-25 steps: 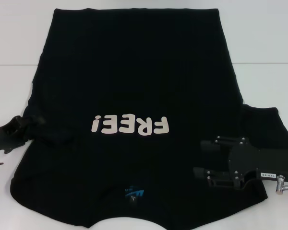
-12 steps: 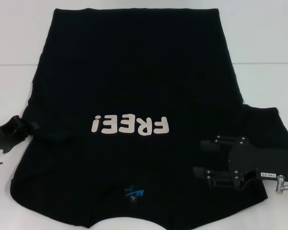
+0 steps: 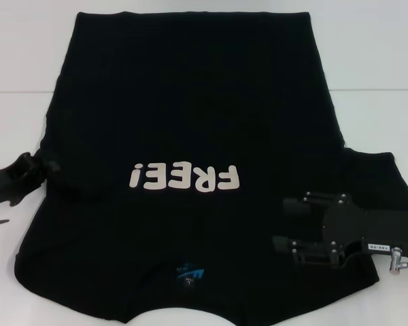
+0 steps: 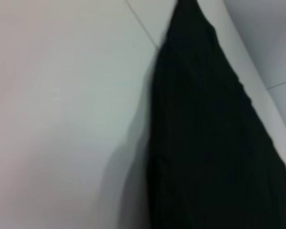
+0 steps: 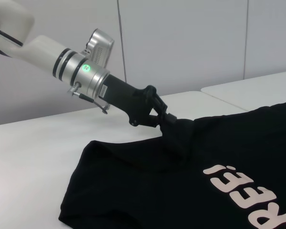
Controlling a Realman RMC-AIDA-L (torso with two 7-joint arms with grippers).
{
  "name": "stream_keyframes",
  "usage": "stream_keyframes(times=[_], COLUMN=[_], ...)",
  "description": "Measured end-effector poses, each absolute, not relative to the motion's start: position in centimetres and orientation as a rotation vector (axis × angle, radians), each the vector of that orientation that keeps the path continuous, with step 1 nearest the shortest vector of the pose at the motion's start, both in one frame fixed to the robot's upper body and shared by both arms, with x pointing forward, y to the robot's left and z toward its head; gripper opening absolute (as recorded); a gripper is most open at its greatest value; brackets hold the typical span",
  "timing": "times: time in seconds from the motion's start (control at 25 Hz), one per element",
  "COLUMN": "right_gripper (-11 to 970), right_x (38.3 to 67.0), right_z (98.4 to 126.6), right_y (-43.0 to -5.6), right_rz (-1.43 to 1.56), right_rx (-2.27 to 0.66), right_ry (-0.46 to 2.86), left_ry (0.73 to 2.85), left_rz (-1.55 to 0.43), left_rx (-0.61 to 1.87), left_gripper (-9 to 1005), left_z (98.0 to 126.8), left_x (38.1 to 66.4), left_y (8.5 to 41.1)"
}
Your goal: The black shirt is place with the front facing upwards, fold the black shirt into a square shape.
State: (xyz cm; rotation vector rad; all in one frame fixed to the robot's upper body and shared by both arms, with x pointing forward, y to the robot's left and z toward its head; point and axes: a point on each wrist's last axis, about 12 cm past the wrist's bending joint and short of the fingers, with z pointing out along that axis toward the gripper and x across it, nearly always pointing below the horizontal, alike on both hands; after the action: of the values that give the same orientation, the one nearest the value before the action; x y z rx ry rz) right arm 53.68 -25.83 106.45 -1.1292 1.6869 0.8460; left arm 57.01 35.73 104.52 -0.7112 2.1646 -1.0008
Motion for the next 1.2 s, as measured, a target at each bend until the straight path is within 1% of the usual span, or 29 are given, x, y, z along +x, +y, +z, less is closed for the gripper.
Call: stream_keyframes(times=[0.32, 0.72, 0.92, 1.12, 1.2], right_gripper=[757, 757, 757, 757, 757], right_x=[53.7, 53.7, 53.7, 53.7, 53.6], right_z=[106.5, 106.5, 106.5, 106.5, 106.4], right_y=[-25.8, -25.7, -25.7, -25.7, -25.9], right_rz=[0.846, 0.849, 0.849, 0.849, 0.848], right_rx=[-1.13, -1.131, -1.131, -1.13, -1.117], right_ry=[1.686, 1.684, 1.684, 1.685, 1.688], left_ry=[2.129, 2.082, 2.03, 1.986, 1.968], left_rz=[-1.061, -1.097, -1.111, -1.123, -1.142], left_rx=[-0.677, -0.593, -0.567, -0.493, -0.399], left_gripper=[87, 99, 206, 417, 560], left_z=[105.5, 106.1, 106.2, 106.4, 106.7], left_x=[58.0, 59.0, 59.2, 59.1, 58.7], left_y=[34.9, 32.7, 32.0, 31.3, 31.0])
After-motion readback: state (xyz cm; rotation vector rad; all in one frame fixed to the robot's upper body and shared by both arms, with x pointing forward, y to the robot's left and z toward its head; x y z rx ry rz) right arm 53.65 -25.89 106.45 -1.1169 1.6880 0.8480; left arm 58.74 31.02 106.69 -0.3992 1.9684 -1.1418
